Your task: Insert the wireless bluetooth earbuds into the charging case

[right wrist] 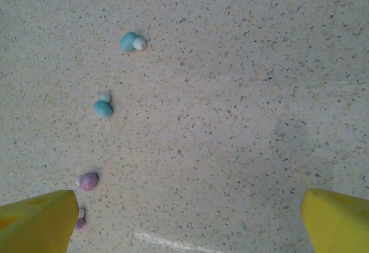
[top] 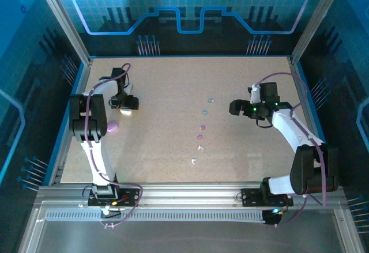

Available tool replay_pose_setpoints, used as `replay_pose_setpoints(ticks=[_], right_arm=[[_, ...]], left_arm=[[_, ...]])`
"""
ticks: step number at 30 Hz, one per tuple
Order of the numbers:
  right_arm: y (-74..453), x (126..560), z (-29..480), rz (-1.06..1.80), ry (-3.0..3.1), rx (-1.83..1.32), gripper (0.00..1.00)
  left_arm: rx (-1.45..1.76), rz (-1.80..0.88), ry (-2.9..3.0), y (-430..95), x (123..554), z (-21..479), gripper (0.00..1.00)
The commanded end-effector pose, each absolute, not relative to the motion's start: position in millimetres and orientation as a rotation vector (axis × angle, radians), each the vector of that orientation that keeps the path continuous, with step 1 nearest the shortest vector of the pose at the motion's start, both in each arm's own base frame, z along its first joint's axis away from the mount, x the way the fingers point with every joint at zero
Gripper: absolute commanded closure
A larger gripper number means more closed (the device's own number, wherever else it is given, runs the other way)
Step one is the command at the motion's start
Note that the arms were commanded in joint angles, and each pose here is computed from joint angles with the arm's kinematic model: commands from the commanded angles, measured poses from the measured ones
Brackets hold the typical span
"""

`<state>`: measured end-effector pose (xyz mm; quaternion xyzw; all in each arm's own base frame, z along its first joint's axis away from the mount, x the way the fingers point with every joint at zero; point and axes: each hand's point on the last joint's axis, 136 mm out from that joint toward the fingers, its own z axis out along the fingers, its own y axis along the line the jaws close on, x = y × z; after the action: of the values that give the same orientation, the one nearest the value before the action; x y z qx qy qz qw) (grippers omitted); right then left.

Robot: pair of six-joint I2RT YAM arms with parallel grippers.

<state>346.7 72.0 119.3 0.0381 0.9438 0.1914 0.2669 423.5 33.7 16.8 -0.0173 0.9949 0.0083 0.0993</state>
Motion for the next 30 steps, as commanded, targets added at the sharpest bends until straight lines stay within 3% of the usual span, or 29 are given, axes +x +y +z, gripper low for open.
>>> replay_pose_setpoints(ticks=[1, 13, 21, 30], right_arm=[[79.8, 345.4, 121.1, 0.556, 2.567, 0.107, 0.00], [80.4, 344.9, 118.6, 0.562, 2.584, 0.117, 0.00], [87.4, 345.1, 123.1, 0.628, 2.555, 0.134, 0.00], [95.2, 337.8, 119.6, 0.684, 2.553, 0.133, 0.00]], left_arm=[[-0.061, -0.009, 2.954, 32.9, 416.9, 22.4, 0.30], [-0.029, -0.045, 2.963, 14.8, 417.9, 20.8, 0.45], [0.066, -0.121, 2.913, -56.2, 420.4, 44.4, 0.45], [0.141, -0.144, 2.956, -141.2, 390.4, 39.9, 0.44]])
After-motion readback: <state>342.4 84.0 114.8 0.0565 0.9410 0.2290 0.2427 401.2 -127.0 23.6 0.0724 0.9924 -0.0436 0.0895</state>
